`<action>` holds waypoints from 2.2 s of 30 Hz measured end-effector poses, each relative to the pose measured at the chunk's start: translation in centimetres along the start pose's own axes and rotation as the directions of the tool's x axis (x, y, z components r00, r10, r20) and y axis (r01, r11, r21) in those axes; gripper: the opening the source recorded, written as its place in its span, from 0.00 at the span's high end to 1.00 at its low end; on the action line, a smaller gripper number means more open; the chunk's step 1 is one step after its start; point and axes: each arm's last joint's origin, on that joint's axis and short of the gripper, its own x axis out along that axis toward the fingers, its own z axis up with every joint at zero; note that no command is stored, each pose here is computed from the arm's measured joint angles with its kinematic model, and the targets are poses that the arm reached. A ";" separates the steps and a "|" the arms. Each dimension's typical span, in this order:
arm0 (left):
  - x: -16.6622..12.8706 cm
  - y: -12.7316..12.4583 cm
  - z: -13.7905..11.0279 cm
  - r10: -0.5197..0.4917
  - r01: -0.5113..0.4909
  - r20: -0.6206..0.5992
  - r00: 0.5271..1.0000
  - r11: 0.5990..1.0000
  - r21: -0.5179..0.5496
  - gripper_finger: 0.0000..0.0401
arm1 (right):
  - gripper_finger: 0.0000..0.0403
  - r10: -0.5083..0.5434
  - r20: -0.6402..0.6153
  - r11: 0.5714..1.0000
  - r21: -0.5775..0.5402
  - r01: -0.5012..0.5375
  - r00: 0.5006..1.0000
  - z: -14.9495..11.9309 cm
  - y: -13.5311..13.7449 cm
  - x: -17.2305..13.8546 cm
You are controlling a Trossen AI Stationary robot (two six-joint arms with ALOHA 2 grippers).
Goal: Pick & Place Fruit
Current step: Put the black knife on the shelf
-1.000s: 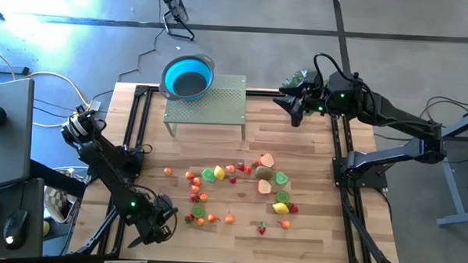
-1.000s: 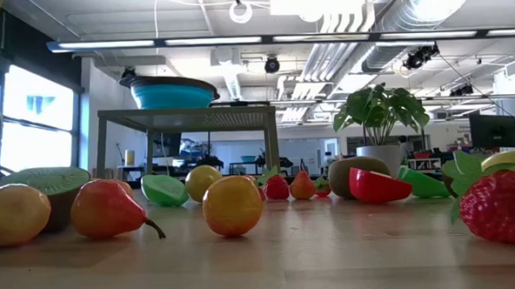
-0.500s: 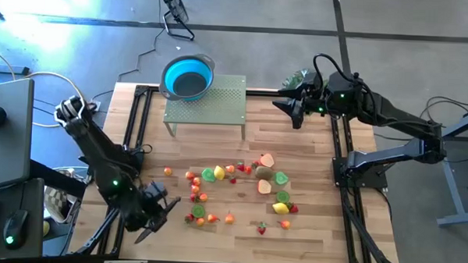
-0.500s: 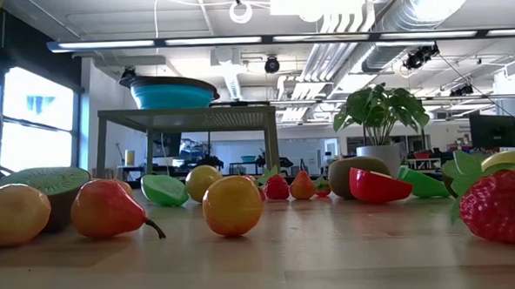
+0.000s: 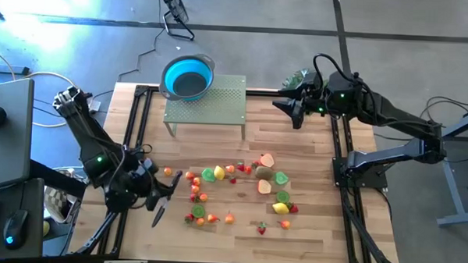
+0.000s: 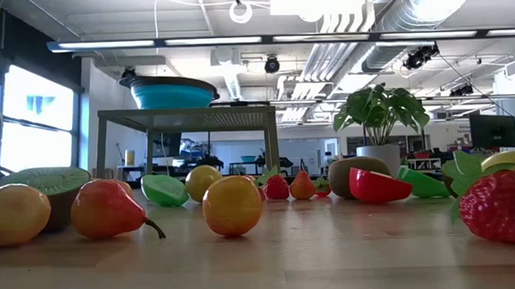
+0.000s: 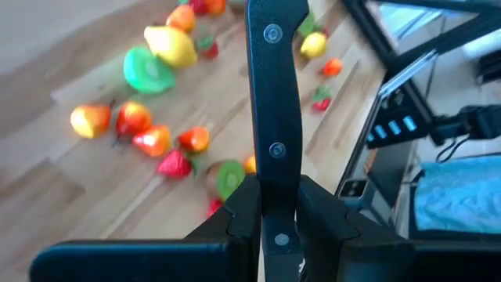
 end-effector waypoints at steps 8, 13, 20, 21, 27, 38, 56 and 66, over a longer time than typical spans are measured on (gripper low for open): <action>1.4 0.2 2.6 0.055 -0.058 0.066 0.996 0.998 0.034 0.87 | 0.43 0.119 -0.043 0.993 0.007 -0.118 0.992 -0.2 0.3 0.8; 2.5 -0.5 5.0 0.005 -0.019 0.162 0.987 0.996 0.088 0.87 | 0.43 0.149 -0.049 0.989 0.030 -0.148 0.988 -0.3 0.5 2.1; 3.3 -1.0 7.8 -0.055 0.013 0.256 0.965 0.987 0.160 0.87 | 0.43 0.230 -0.110 0.971 0.089 -0.221 0.967 -1.0 0.7 4.3; 3.4 -0.9 8.2 -0.045 0.000 0.275 0.960 0.987 0.163 0.87 | 0.43 0.247 -0.122 0.967 0.101 -0.236 0.961 -1.2 0.7 4.6; 3.9 -0.3 10.5 -0.006 -0.066 0.370 0.929 0.981 0.182 0.87 | 0.43 0.332 -0.126 0.937 0.156 -0.311 0.935 -1.4 1.3 6.0; 4.6 -0.7 13.3 -0.038 -0.121 0.515 0.856 0.954 0.272 0.87 | 0.43 0.353 -0.083 0.919 0.220 -0.328 0.932 -2.5 4.4 7.9; 7.1 -6.7 17.0 0.102 -0.433 0.650 0.753 0.821 0.372 0.87 | 0.43 0.131 0.071 0.956 0.255 -0.145 0.989 -4.2 8.6 9.0; 7.5 -7.3 17.2 0.104 -0.438 0.635 0.766 0.807 0.395 0.87 | 0.43 0.084 0.098 0.953 0.282 -0.108 0.992 -4.7 9.0 9.8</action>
